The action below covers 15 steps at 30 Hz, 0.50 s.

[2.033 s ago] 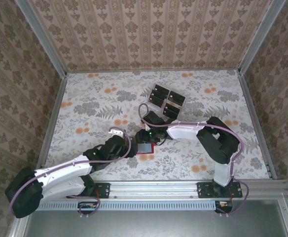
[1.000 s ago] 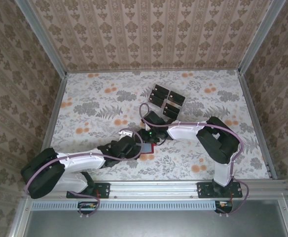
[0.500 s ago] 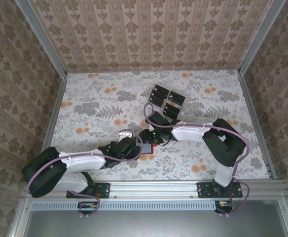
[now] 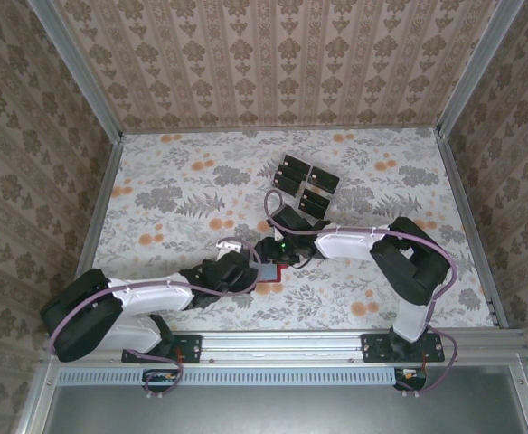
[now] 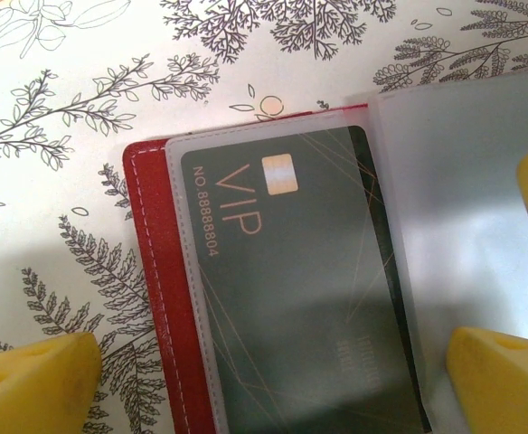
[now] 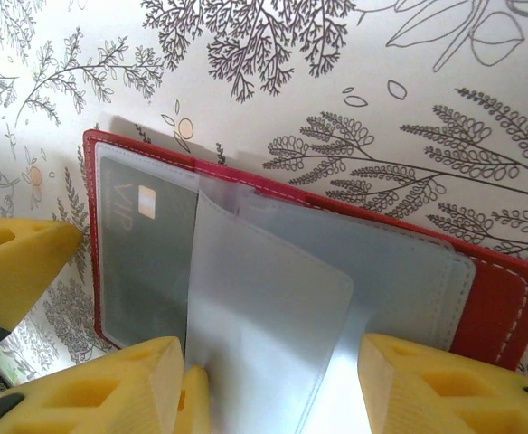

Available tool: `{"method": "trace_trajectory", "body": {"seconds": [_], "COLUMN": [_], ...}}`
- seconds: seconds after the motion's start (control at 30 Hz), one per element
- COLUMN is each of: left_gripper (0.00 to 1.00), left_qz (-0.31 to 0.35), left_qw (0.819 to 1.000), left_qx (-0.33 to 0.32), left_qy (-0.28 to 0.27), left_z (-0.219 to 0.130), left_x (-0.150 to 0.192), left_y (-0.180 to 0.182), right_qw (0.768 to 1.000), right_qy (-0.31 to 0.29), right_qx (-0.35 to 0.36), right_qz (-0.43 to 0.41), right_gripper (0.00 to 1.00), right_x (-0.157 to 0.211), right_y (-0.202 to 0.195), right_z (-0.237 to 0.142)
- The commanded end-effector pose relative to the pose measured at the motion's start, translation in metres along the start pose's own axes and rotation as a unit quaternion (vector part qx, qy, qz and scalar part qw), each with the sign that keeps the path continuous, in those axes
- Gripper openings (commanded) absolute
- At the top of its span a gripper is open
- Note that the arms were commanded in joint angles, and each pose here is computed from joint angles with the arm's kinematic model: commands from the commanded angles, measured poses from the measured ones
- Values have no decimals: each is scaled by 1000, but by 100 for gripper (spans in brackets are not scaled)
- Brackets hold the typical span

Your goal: Put the credit cards into the card holder

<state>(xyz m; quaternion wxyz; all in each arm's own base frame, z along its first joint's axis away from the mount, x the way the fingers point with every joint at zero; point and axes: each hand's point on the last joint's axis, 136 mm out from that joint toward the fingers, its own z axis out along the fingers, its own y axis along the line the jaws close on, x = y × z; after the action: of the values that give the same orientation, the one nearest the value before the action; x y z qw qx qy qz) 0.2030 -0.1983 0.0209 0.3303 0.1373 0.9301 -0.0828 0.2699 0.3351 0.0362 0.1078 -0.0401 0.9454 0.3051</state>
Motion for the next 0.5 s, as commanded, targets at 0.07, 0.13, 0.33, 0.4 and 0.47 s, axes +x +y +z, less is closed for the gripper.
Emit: {"method": "trace_trajectory", "body": {"seconds": [0.07, 0.13, 0.33, 0.4, 0.47], "left_gripper": [100, 100, 100, 100, 100], "left_qz": [3, 3, -4, -14, -27], "left_qw": [1000, 1000, 1000, 999, 998], "left_qx": [-14, -13, -5, -2, 1], "left_qy": [1, -1, -21, -34, -51], "left_z": [-1, -2, -13, -21, -30], "left_x": [5, 4, -8, -14, -19], "left_y": [6, 6, 5, 7, 10], "right_qw": [1000, 1000, 999, 999, 999], "right_qy": [14, 16, 16, 15, 17], "right_qx": [-12, -20, -42, -44, -45], "right_qz": [6, 6, 2, 0, -3], "right_gripper": [54, 54, 54, 54, 54], "right_x": [3, 2, 0, -1, 0], "right_y": [1, 5, 18, 22, 28], "right_z": [8, 8, 2, 0, -2]}}
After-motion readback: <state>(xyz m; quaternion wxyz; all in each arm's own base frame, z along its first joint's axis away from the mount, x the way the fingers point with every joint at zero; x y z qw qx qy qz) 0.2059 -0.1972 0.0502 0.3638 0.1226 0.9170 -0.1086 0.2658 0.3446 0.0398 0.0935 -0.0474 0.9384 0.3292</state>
